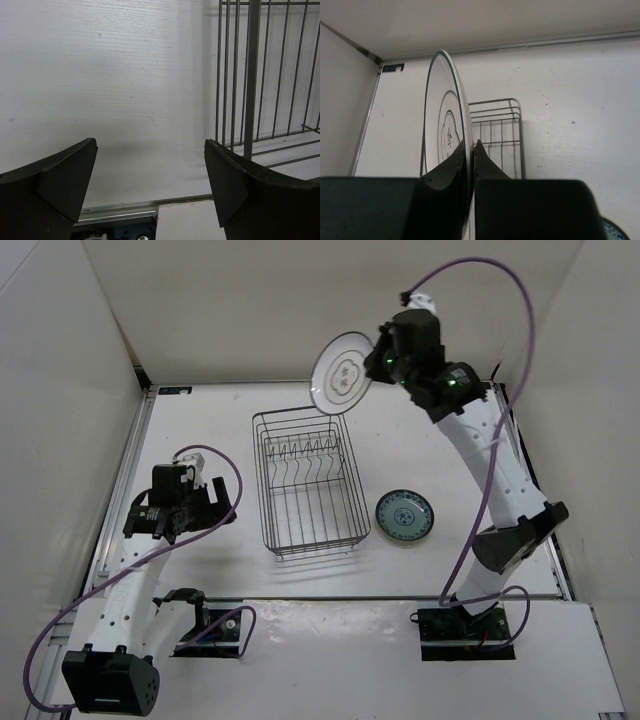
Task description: Unload the plates from the dish rack
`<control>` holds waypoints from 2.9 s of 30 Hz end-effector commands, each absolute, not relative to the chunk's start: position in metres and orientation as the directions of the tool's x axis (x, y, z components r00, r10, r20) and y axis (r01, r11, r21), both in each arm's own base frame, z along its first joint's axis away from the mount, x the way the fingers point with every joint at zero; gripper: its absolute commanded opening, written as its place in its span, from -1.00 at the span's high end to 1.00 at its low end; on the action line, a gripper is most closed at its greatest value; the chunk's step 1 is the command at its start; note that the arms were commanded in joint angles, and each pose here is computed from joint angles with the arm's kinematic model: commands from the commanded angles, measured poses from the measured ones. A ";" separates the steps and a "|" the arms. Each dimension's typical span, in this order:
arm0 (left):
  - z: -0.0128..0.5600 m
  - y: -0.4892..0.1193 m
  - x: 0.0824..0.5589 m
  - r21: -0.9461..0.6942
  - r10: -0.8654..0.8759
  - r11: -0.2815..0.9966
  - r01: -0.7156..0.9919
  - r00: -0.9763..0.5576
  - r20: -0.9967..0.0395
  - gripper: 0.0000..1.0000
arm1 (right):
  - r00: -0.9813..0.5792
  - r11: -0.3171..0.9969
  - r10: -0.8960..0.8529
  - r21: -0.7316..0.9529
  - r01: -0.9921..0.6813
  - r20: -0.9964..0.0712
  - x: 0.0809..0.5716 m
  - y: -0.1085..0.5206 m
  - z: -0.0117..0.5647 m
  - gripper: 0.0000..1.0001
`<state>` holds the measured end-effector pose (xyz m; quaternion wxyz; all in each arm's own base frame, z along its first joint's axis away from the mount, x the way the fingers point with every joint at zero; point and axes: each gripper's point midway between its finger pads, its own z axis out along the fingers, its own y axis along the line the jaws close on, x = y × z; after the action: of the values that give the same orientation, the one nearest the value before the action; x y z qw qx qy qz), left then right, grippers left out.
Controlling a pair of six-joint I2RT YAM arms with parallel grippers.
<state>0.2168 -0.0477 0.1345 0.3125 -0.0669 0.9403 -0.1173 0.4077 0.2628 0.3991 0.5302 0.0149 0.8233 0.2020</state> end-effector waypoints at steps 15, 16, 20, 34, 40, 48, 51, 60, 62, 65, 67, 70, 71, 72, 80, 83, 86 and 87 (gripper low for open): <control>0.135 -0.048 0.218 -0.261 -0.196 0.964 -0.048 -0.791 -0.579 -0.98 | -0.664 0.567 0.673 0.804 0.179 -0.326 0.491 0.057 0.185 1.00; 0.134 -0.048 0.218 -0.261 -0.196 0.964 -0.048 -0.792 -0.578 -0.98 | -0.682 0.559 0.673 0.801 0.217 -0.285 0.493 0.056 0.161 1.00; 0.133 -0.048 0.218 -0.258 -0.193 0.965 -0.047 -0.795 -0.575 -0.98 | -0.704 0.550 0.675 0.787 0.280 -0.222 0.487 0.056 0.125 1.00; 0.131 -0.048 0.218 -0.257 -0.191 0.965 -0.048 -0.802 -0.566 -0.98 | -0.747 0.676 0.643 0.582 0.452 -0.166 0.453 0.036 0.075 0.13; 0.131 -0.047 0.218 -0.256 -0.191 0.965 -0.050 -0.804 -0.564 -0.98 | -0.751 0.808 0.537 0.490 0.328 -0.383 0.454 0.037 0.139 0.06; 0.131 -0.045 0.218 -0.246 -0.191 0.967 -0.057 -0.802 -0.566 -0.98 | -0.786 0.839 0.221 0.524 -0.149 -0.578 0.428 0.155 0.223 -0.11; 0.130 -0.045 0.218 -0.243 -0.191 0.968 -0.059 -0.801 -0.567 -0.98 | -0.823 0.827 0.141 0.523 -0.208 -0.550 0.408 0.189 0.209 -0.14; 0.130 -0.045 0.217 -0.242 -0.192 0.968 -0.062 -0.805 -0.562 -0.98 | -0.881 0.867 -0.048 0.418 -0.271 -0.470 0.365 0.244 0.136 -0.14; 0.129 -0.045 0.218 -0.241 -0.188 0.969 -0.059 -0.808 -0.559 -0.98 | -0.888 0.873 -0.064 0.406 -0.271 -0.455 0.362 0.248 0.126 -0.14; 0.130 -0.045 0.218 -0.244 -0.190 0.968 -0.058 -0.806 -0.560 -0.98 | -0.900 0.880 -0.070 0.399 -0.259 -0.429 0.357 0.254 0.115 0.06; 0.129 -0.046 0.218 -0.246 -0.191 0.967 -0.059 -0.808 -0.557 -0.98 | -0.907 0.896 -0.037 0.388 -0.216 -0.418 0.358 0.253 0.109 0.25; 0.129 -0.046 0.218 -0.246 -0.189 0.968 -0.057 -0.808 -0.557 -0.98 | -0.912 0.916 0.007 0.368 -0.158 -0.409 0.358 0.250 0.102 0.64; 0.128 -0.046 0.217 -0.245 -0.188 0.968 -0.056 -0.809 -0.556 -0.98 | -0.910 0.919 0.013 0.364 -0.152 -0.414 0.358 0.251 0.102 0.69; 0.129 -0.046 0.218 -0.245 -0.187 0.968 -0.055 -0.809 -0.558 -0.98 | -0.905 0.928 0.037 0.350 -0.127 -0.425 0.361 0.246 0.104 0.78; 0.129 -0.047 0.218 -0.252 -0.189 0.966 -0.052 -0.808 -0.558 -0.98 | -0.895 0.941 0.086 0.332 -0.072 -0.438 0.359 0.240 0.105 1.00; 0.129 -0.047 0.218 -0.252 -0.191 0.966 -0.054 -0.808 -0.557 -0.98 | -0.890 0.950 0.103 0.309 -0.045 -0.445 0.360 0.236 0.103 1.00; 0.129 -0.047 0.218 -0.252 -0.191 0.966 -0.054 -0.807 -0.560 -0.98 | -0.889 0.950 0.115 0.310 -0.032 -0.444 0.359 0.236 0.102 1.00; 0.130 -0.047 0.219 -0.252 -0.192 0.966 -0.055 -0.805 -0.562 -0.98 | -0.889 0.950 0.115 0.310 -0.032 -0.444 0.359 0.236 0.103 1.00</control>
<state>0.2175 -0.0457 0.1282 0.2996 -0.0685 0.9452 -0.1100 0.3578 0.2472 0.1036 0.2271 -0.0185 0.9572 0.1783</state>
